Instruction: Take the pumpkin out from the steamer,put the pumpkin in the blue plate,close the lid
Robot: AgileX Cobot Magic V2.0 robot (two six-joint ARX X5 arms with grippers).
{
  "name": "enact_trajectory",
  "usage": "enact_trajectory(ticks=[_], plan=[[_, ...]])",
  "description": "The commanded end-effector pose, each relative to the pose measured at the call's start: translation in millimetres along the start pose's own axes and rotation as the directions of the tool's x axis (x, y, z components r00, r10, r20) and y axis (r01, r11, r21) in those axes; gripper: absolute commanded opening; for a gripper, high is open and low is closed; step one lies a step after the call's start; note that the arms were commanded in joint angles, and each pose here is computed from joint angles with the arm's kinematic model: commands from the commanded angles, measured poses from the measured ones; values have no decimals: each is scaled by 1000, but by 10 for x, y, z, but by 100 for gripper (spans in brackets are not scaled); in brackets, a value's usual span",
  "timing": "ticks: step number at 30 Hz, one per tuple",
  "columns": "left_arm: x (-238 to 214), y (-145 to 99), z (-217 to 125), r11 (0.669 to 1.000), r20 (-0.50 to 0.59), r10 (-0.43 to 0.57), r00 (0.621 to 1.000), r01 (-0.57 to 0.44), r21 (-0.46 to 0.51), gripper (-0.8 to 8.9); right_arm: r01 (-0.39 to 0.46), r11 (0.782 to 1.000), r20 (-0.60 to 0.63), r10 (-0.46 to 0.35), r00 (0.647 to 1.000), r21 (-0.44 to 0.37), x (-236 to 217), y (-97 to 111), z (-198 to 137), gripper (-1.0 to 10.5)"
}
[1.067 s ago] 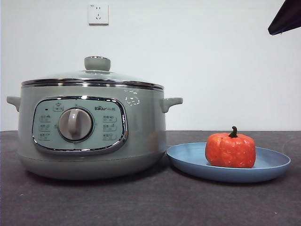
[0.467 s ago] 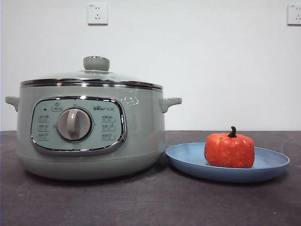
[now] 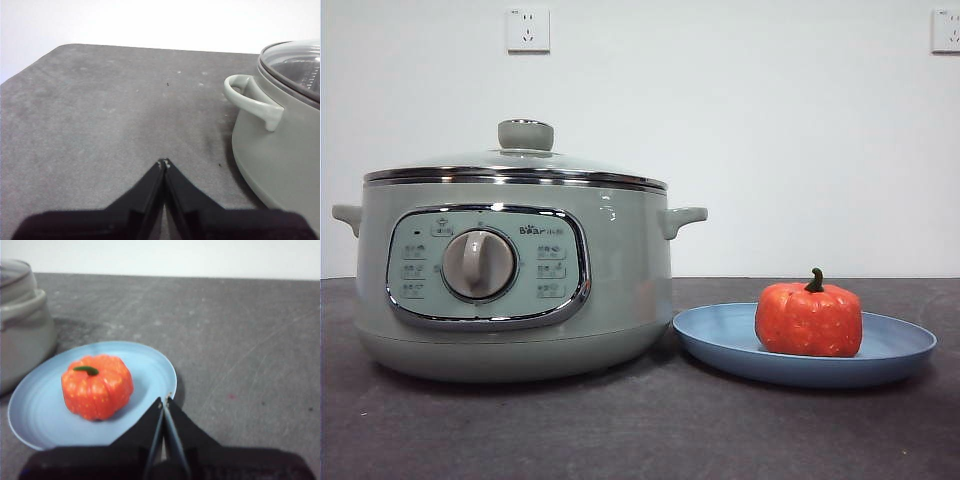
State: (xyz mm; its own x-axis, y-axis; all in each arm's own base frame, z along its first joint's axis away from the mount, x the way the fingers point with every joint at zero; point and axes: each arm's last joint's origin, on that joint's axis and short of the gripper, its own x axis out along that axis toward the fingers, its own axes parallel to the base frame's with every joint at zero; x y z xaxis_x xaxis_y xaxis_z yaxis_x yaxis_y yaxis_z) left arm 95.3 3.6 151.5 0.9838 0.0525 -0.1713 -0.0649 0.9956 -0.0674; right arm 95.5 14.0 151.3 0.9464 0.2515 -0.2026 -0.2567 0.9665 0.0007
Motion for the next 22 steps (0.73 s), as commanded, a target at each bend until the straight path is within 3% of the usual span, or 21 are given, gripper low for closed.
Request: enact_trajectory(ticks=[1,22], plan=[[14,6,-46,1000,-11,3,1000,-3,-7,-3,5,1000,4,-5,1000,23,16,-3,-43,-17],[13,6,-44,1000,-10,3,1000,-3,-7,-3,7,1000,4,-7,1000,23,17,-3,-42,-17]])
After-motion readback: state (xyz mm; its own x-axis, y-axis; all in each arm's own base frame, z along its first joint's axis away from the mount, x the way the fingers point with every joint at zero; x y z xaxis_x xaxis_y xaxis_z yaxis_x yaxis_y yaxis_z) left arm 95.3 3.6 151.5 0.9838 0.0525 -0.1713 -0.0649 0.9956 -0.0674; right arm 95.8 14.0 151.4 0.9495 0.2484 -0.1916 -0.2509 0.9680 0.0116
